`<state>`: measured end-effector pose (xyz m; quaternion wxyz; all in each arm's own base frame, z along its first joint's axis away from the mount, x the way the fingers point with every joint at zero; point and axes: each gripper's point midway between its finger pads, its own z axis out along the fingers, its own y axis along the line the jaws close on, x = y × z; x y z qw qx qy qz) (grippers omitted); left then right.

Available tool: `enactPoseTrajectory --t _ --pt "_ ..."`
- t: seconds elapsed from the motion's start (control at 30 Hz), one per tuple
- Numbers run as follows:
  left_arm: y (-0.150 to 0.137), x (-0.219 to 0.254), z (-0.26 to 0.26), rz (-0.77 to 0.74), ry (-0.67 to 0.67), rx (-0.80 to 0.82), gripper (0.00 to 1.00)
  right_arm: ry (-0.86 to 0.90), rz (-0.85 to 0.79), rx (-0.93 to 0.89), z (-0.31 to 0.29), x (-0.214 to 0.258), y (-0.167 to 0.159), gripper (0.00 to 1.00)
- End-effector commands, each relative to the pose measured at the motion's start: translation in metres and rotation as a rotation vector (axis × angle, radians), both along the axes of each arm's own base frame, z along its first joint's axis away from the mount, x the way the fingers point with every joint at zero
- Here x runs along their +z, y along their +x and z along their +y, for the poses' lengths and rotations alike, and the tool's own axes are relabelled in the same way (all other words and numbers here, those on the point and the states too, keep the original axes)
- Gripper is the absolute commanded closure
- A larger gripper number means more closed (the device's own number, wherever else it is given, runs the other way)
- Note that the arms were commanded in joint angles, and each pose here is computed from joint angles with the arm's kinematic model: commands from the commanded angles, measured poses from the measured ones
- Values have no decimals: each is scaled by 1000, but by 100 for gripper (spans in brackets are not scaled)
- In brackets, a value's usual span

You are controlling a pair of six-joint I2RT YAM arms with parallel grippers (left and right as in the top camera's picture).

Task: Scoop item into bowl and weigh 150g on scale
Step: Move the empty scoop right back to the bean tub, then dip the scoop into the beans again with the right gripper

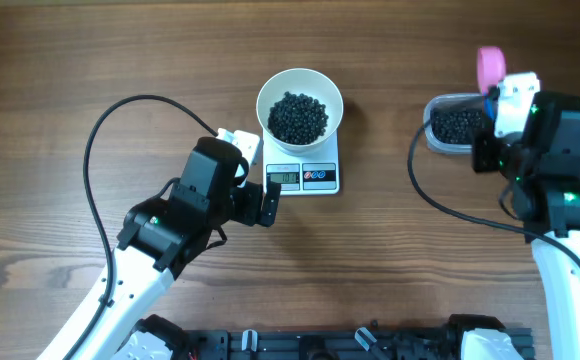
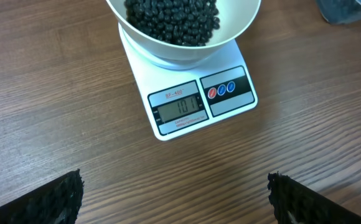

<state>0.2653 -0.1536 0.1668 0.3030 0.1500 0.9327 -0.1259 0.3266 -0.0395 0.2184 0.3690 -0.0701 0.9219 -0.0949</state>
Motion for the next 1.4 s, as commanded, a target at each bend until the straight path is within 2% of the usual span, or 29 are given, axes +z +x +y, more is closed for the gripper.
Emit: enactPoseTrajectory --t 0.0,0.27,1.07,1.37 --pt "1 1 -1 -13 12 -16 0 -172 137 34 -22 -25 -3 96" --pt "1 1 -1 -13 12 -16 0 -182 288 26 -28 -68 2 96" --pt "1 1 -1 -13 12 -16 0 -181 399 57 -28 -105 6 96" --pt "1 1 -1 -13 12 -16 0 -59 410 76 -26 -118 6 96"
